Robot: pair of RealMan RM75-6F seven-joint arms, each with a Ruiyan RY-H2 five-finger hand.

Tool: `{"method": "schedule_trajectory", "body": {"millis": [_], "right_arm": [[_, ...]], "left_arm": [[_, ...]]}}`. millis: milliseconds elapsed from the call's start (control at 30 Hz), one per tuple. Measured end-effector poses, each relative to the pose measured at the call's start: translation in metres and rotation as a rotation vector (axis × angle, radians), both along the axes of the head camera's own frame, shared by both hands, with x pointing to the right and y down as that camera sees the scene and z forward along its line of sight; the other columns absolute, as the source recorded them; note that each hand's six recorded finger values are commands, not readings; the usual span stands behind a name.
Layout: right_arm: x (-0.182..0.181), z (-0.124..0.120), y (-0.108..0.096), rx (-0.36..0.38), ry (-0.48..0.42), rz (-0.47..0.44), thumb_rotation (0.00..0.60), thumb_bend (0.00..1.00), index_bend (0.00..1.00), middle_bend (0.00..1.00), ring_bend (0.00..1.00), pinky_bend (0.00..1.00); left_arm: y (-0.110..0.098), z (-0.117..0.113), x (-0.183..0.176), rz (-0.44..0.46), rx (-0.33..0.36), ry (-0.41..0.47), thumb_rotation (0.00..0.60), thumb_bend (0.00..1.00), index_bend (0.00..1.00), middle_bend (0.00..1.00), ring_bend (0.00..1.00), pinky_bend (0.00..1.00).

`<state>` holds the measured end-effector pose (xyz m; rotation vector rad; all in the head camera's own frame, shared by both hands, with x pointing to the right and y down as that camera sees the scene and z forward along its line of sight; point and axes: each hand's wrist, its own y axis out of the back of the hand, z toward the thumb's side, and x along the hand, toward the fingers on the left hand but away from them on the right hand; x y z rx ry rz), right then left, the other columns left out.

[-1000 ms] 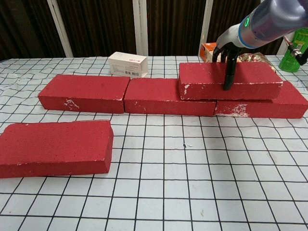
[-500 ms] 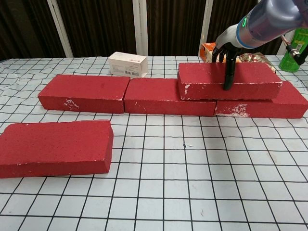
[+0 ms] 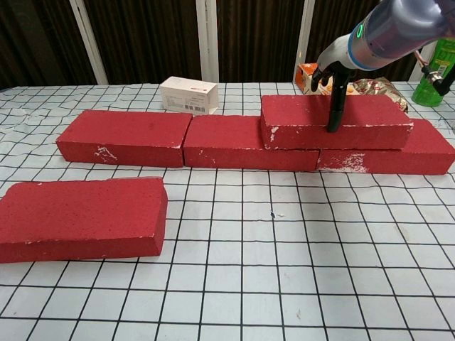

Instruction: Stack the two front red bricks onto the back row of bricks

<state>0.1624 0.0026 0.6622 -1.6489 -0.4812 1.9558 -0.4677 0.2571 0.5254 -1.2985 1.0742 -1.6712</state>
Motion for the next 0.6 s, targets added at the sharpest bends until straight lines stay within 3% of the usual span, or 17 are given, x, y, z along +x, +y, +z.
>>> {"method": "schedule_trajectory", "body": {"millis": [300, 600], "right_arm": [[-0.001, -0.008, -0.001, 0.015, -0.008, 0.008, 0.600, 0.15, 0.07, 0.00, 0.00, 0.00], [0.020, -0.044, 0.004, 0.045, -0.016, 0.005, 0.600, 0.15, 0.07, 0.00, 0.00, 0.00]], "left_arm": [[0.000, -0.001, -0.001, -0.003, 0.000, 0.001, 0.600, 0.00, 0.06, 0.00, 0.03, 0.22], [-0.001, 0.002, 0.000, 0.006, -0.012, 0.007, 0.600, 0.00, 0.06, 0.00, 0.03, 0.22]]}}
